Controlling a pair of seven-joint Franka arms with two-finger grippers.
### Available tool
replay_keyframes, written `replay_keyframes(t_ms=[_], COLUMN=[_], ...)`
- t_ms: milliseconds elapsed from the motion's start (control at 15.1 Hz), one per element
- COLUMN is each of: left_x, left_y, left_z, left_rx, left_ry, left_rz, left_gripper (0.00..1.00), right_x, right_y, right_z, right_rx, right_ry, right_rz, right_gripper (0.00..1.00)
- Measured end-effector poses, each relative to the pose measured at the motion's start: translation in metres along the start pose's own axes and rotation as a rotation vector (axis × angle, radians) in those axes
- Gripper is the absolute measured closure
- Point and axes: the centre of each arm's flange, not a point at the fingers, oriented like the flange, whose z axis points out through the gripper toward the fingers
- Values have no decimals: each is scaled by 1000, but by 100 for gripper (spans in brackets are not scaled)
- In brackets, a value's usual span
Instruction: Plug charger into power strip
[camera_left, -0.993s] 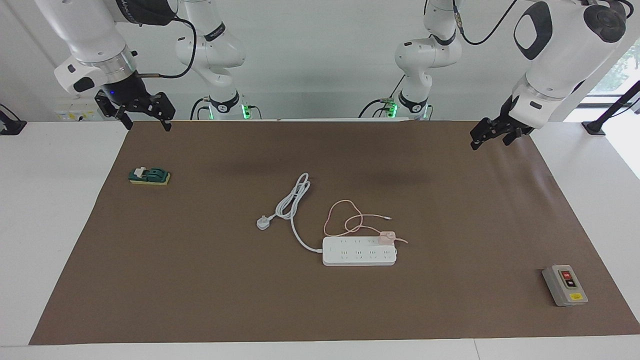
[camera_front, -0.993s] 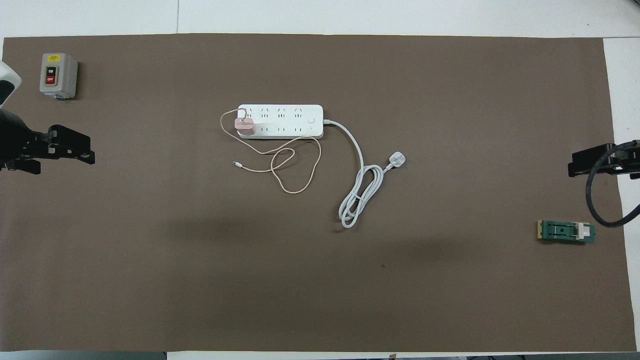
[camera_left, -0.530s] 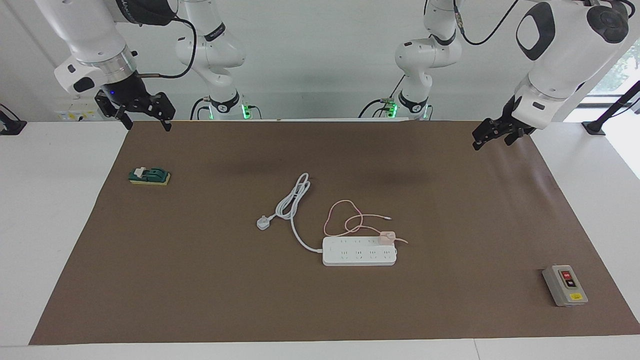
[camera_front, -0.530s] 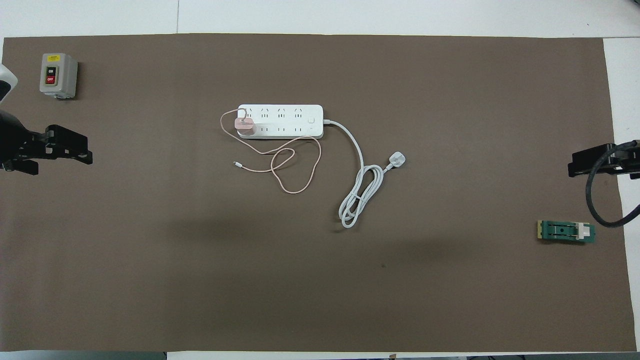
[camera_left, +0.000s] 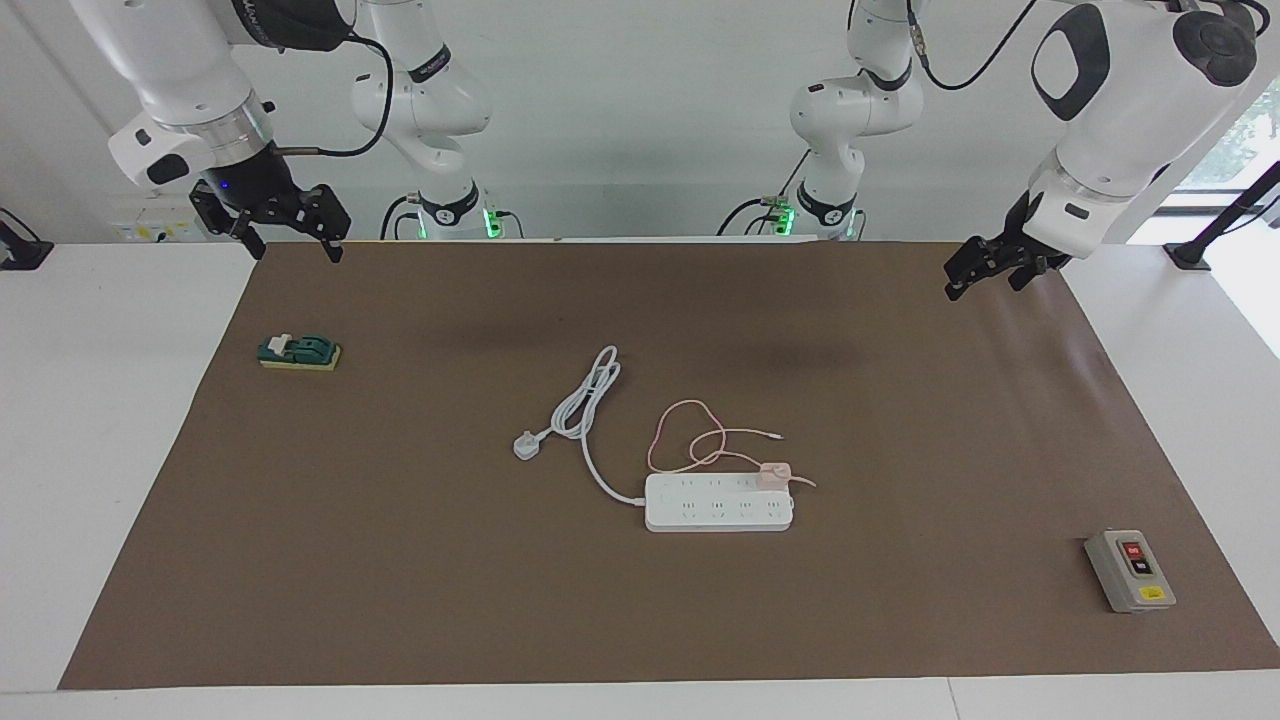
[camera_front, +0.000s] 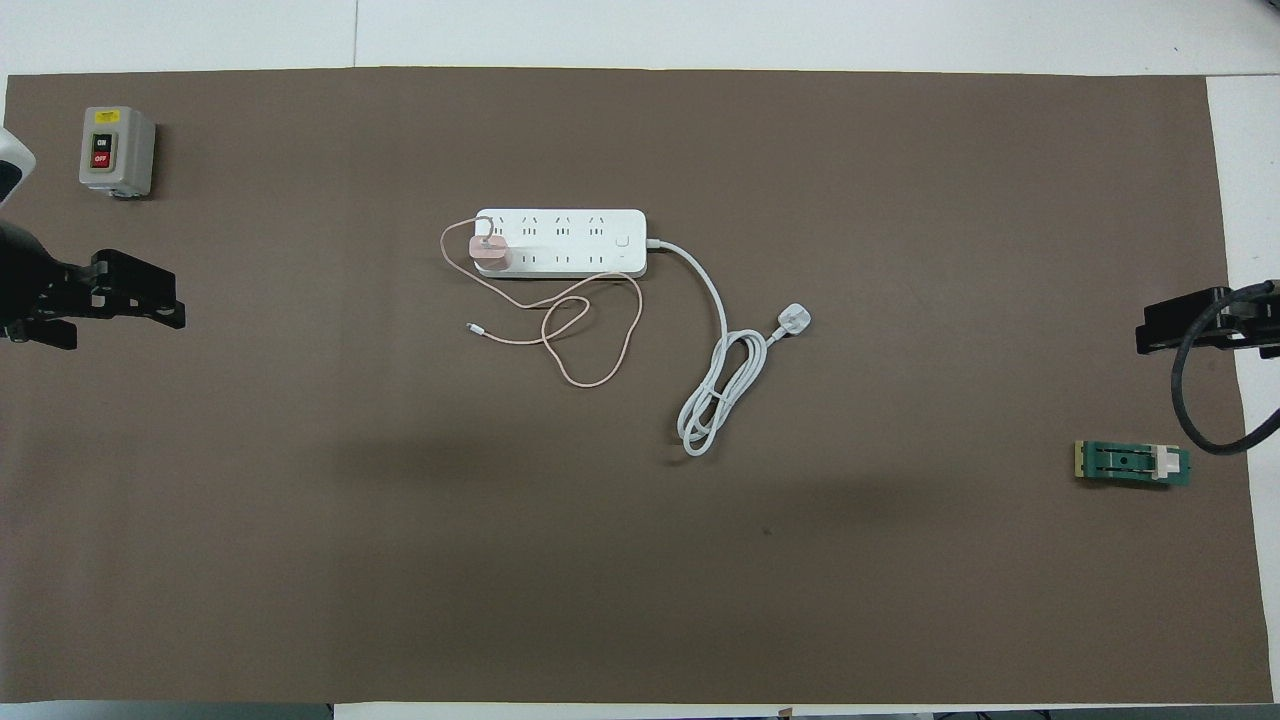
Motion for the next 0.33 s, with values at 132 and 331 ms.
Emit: replay_keyframes(t_ms=[132,331], left_x=[0,0], left_y=[0,2], left_z=[-1,-2], left_rx=[-1,-1], left_ry=[5,7], left_rz=[0,3], left_gripper=[0,0], right_x=[0,0], right_y=[0,0], right_z=[0,0], right_rx=[0,0], right_ry=[0,0], right_rz=[0,0], right_gripper=[0,0])
